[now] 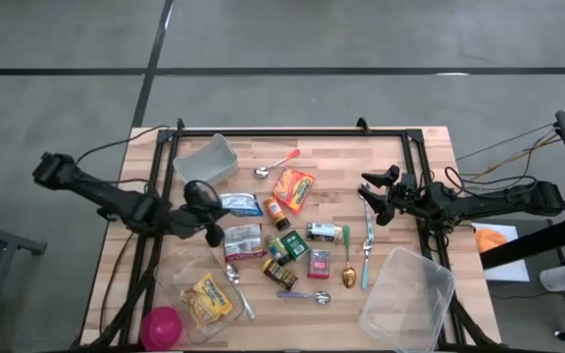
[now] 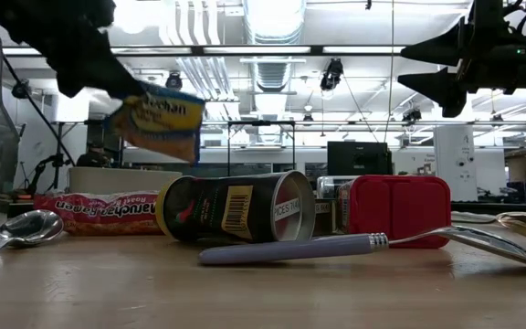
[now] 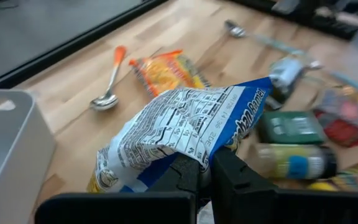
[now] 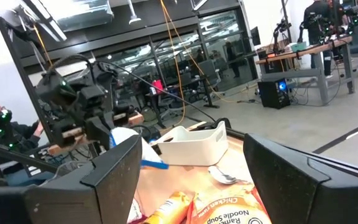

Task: Pick & Place Food Item
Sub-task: Put the blue noodle pack into the transparent bin

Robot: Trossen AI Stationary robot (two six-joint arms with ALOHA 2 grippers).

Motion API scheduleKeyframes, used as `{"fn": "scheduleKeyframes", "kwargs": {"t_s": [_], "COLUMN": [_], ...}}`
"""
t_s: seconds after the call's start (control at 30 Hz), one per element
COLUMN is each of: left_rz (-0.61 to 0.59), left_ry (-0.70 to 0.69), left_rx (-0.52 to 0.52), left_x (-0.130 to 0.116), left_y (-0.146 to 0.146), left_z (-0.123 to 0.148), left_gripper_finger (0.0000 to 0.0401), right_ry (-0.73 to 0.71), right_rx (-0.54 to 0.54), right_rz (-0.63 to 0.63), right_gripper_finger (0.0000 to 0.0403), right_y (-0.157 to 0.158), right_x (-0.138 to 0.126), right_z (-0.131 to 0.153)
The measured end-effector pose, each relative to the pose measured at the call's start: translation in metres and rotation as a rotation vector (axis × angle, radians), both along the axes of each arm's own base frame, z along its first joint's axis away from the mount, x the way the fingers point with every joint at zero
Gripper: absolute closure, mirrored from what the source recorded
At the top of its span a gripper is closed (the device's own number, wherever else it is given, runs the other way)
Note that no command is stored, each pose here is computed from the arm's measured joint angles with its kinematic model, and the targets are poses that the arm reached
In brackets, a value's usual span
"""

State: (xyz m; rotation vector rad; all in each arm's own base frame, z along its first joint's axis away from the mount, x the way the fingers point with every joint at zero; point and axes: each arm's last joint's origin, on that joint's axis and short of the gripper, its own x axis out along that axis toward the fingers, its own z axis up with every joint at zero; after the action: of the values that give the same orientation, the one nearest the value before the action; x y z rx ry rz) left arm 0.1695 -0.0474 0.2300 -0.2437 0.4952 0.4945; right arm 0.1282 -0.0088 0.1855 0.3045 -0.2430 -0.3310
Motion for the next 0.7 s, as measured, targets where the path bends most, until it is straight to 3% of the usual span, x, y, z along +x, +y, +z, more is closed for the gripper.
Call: {"fn": "scheduleKeyframes", "kwargs": {"t_s": [0.3, 0.7], "left_rz": [-0.116, -0.464], "left_ry": [-0.139, -0.14], "left_rx": [-0.103, -0.5], "left_x": [-0.026, -0.041], "left_y": [-0.002, -0.015], "left_z": [0.024, 0.035], "left_gripper_finger": [0.0392, 0.0392], "right_ry": [0.0, 0.0], "right_rx": [0.0, 0.0], "right_rz": [0.0, 0.0], "right_gripper_finger": [0.0126, 0.0126], "right_y": [0.0, 0.0], "right_x": [0.0, 0.0], "right_z": [0.0, 0.0]}}
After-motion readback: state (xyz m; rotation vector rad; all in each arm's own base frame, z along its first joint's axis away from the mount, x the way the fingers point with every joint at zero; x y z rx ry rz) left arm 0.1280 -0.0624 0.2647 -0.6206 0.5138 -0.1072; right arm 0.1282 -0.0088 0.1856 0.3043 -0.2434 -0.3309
